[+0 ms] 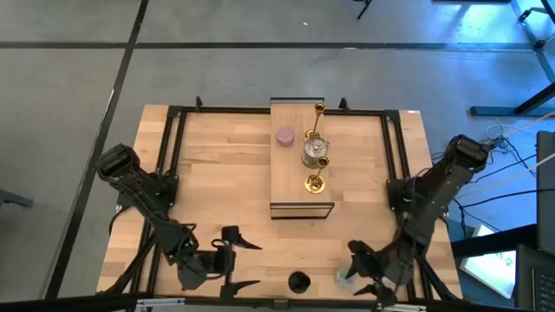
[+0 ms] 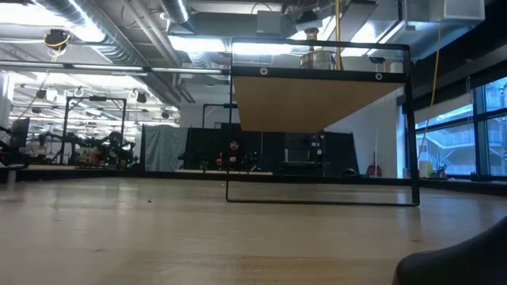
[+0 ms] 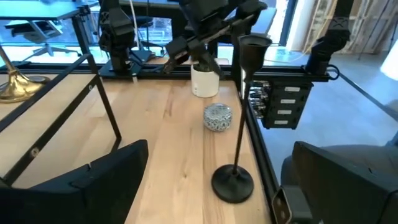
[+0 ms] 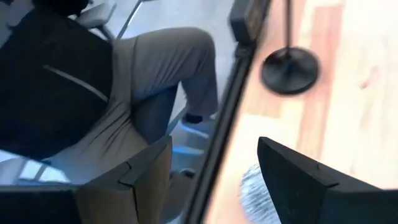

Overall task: Pick & Place candle stick holders
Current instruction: Put the green patterned scented candle on the shelf

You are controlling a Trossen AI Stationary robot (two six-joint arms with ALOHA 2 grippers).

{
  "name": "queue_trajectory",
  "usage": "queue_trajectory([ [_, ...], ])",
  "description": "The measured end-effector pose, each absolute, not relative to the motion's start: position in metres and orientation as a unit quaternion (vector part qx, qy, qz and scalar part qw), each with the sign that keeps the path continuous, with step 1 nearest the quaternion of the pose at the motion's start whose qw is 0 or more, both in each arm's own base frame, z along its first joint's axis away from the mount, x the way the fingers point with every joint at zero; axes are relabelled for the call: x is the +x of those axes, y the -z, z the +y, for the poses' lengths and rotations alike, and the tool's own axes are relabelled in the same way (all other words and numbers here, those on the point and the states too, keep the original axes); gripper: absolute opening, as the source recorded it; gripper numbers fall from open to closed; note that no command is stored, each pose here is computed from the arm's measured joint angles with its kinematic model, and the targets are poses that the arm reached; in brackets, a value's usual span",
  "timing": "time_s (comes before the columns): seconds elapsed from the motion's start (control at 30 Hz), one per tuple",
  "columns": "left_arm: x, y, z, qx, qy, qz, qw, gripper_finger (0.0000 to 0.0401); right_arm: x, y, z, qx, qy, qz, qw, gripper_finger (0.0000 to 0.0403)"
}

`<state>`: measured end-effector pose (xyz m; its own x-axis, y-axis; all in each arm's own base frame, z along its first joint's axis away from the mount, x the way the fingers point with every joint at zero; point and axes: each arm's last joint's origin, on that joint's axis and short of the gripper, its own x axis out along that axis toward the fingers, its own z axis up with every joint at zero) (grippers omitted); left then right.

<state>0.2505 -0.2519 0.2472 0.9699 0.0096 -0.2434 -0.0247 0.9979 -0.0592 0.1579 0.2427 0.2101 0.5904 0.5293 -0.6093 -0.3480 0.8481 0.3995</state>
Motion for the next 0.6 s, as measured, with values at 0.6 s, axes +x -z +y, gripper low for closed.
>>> queue_trajectory([
  [0.6, 0.238, -0.248, -0.26, -0.037, -0.047, 0.104, 0.993, 0.0398, 0.131, -0.192, 0.246, 0.117, -0.143, 0.414, 0.892, 0.024],
])
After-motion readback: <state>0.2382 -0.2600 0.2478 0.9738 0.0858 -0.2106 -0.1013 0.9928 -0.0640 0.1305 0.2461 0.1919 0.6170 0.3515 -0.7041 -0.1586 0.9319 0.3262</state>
